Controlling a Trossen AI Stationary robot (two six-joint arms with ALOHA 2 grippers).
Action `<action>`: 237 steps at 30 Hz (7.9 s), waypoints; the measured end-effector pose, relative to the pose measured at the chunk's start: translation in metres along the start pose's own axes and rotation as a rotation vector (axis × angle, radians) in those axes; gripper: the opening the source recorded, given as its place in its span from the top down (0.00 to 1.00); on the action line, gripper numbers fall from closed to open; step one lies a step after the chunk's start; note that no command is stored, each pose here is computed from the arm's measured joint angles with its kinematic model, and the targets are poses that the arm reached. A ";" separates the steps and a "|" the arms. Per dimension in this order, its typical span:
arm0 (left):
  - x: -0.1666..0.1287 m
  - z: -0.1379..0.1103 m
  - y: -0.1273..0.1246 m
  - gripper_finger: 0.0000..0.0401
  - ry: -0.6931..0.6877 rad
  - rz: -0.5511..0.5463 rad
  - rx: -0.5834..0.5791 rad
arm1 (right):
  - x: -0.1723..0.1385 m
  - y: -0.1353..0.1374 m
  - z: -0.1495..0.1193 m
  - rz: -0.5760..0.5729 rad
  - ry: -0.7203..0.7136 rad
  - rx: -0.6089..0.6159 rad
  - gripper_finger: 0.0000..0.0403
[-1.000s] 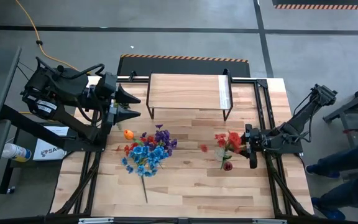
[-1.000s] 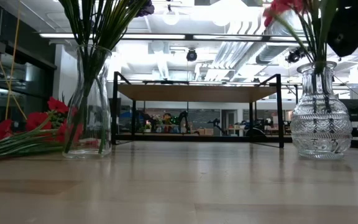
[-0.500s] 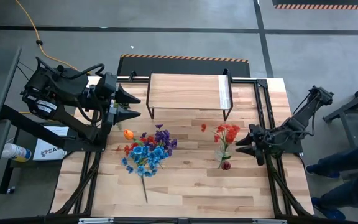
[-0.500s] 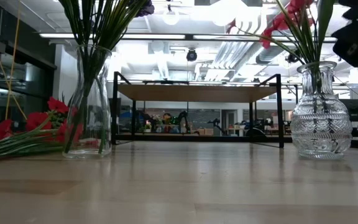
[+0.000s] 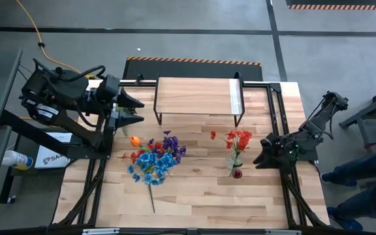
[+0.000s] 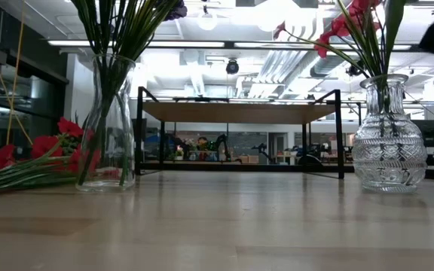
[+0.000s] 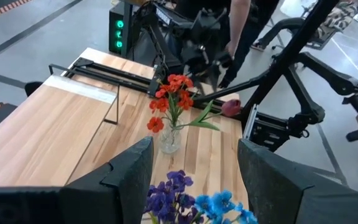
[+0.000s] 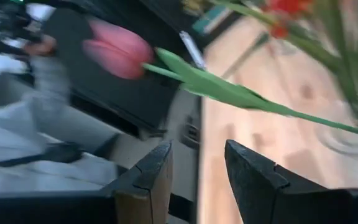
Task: Pick and place flowers into a vace then onto a shelf
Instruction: Put the red flower into the right transparent bin
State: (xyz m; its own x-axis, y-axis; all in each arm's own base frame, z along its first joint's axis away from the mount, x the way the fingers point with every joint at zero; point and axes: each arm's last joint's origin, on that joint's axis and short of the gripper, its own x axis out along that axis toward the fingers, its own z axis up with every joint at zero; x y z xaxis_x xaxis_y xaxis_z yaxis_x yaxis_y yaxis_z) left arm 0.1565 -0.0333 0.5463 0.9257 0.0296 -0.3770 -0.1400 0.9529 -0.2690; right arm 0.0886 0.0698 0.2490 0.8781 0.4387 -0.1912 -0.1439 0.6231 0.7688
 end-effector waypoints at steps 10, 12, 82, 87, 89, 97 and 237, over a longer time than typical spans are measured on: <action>-0.019 -0.007 0.009 0.34 0.029 0.015 -0.056 | -0.002 0.017 0.011 0.198 -0.089 0.013 0.66; -0.024 -0.009 0.011 0.34 0.034 0.019 -0.059 | -0.003 0.020 0.013 0.226 -0.102 0.018 0.66; 0.017 -0.197 -0.209 0.34 0.587 0.185 -0.662 | -0.026 0.051 0.043 0.542 -0.514 -0.229 0.66; 0.025 -0.209 -0.216 0.34 0.581 0.227 -0.684 | -0.026 0.051 0.043 0.541 -0.514 -0.229 0.66; 0.028 -0.214 -0.219 0.34 0.580 0.240 -0.680 | -0.026 0.051 0.043 0.542 -0.514 -0.229 0.66; 0.040 -0.232 -0.229 0.34 0.567 0.305 -0.693 | -0.026 0.051 0.043 0.541 -0.514 -0.229 0.66; 0.274 -0.395 -0.153 0.93 0.595 1.278 -0.895 | -0.060 0.140 0.112 0.550 -0.363 -0.468 0.66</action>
State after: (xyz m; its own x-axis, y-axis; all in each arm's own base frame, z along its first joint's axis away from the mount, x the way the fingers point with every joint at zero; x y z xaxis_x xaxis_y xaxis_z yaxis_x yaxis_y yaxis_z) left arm 0.2925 -0.2905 0.1341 -0.1599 0.2887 -0.9440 -0.9870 -0.0606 0.1486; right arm 0.0666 0.0583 0.4363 0.7079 0.5735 0.4123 -0.7039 0.6209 0.3448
